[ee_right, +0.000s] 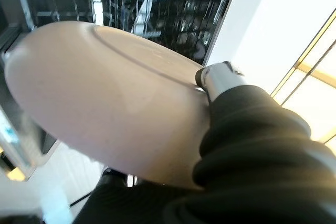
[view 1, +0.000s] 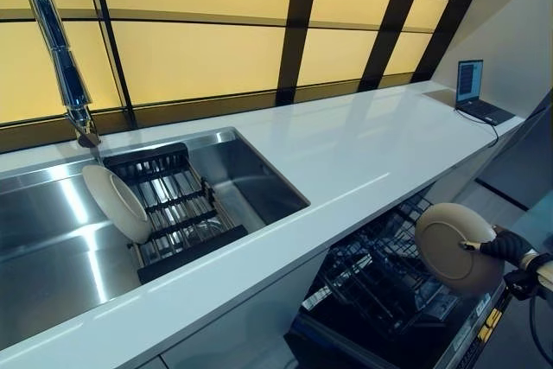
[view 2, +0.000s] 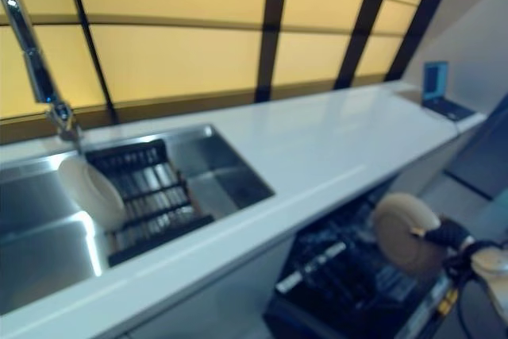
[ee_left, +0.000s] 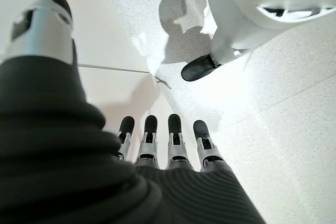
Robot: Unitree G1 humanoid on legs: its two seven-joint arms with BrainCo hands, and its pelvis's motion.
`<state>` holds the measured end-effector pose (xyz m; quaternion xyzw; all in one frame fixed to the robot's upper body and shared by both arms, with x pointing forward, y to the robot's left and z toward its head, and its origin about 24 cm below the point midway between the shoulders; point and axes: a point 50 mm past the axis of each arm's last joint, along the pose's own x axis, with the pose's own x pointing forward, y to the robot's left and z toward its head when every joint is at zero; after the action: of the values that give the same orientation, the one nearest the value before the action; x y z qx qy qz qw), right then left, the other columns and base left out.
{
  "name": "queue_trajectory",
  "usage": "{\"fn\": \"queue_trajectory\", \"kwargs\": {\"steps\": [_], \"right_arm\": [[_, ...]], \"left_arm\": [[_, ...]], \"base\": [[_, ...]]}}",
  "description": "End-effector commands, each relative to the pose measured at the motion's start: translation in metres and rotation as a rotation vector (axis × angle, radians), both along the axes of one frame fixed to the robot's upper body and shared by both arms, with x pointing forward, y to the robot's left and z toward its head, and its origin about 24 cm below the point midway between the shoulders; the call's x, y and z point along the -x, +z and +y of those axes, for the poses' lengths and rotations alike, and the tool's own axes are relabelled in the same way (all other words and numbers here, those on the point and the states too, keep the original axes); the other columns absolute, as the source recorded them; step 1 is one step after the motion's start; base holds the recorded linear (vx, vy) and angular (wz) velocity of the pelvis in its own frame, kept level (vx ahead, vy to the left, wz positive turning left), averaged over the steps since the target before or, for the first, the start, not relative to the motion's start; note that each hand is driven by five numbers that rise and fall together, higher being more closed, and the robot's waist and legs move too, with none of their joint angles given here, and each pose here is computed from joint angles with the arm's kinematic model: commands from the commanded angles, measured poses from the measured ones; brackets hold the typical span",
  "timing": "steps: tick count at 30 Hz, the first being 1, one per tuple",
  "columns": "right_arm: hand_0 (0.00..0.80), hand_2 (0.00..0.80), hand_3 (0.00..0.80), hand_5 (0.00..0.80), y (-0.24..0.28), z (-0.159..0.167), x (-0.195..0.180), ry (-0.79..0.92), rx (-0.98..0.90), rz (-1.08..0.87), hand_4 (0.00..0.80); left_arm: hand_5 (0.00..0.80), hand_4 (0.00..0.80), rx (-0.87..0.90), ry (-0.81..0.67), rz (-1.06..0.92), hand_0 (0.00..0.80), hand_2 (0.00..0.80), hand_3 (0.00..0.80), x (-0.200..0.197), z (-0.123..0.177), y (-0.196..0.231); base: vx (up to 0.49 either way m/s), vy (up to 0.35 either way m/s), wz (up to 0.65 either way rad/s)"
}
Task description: Take plates into dishwasher
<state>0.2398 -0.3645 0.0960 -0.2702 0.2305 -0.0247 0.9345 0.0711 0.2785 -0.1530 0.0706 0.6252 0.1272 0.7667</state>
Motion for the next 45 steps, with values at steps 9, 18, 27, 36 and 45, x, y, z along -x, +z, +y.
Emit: {"fn": "queue_trajectory", "kwargs": {"steps": [9,18,27,36,45], "right_arm": [[0.8,0.8,0.8,0.8,0.007,0.032,-0.019,0.113,0.028,-0.142,0.8],[0.8,0.8,0.8,0.8,-0.006,0.044,-0.028,0.132,0.052,-0.111,0.8],[0.8,0.8,0.8,0.8,-0.032,0.056,-0.029,0.13,0.06,-0.07,0.8],[0.8,0.8,0.8,0.8,-0.058,0.068,-0.035,0.14,0.159,-0.004,0.8],[0.8,0.8,0.8,0.8,-0.075,0.074,-0.044,0.102,0.183,0.049,0.8]], "left_arm": [[0.0,0.0,-0.013,-0.039,-0.01,0.0,0.0,0.0,-0.004,-0.002,0.0],[0.0,0.0,-0.003,-0.054,-0.036,0.0,0.0,0.0,-0.011,-0.006,0.0],[0.0,0.0,0.016,-0.053,-0.053,0.0,0.0,0.0,-0.01,-0.011,-0.001],[0.0,0.0,0.028,-0.078,-0.059,0.0,0.0,0.0,-0.014,-0.017,-0.002],[0.0,0.0,0.036,-0.12,-0.062,0.0,0.0,0.0,-0.02,-0.02,-0.001]], "base": [[0.0,0.0,0.0],[0.0,0.0,0.0],[0.001,0.002,0.01],[0.009,0.005,0.07],[-0.005,-0.006,0.1]]}}
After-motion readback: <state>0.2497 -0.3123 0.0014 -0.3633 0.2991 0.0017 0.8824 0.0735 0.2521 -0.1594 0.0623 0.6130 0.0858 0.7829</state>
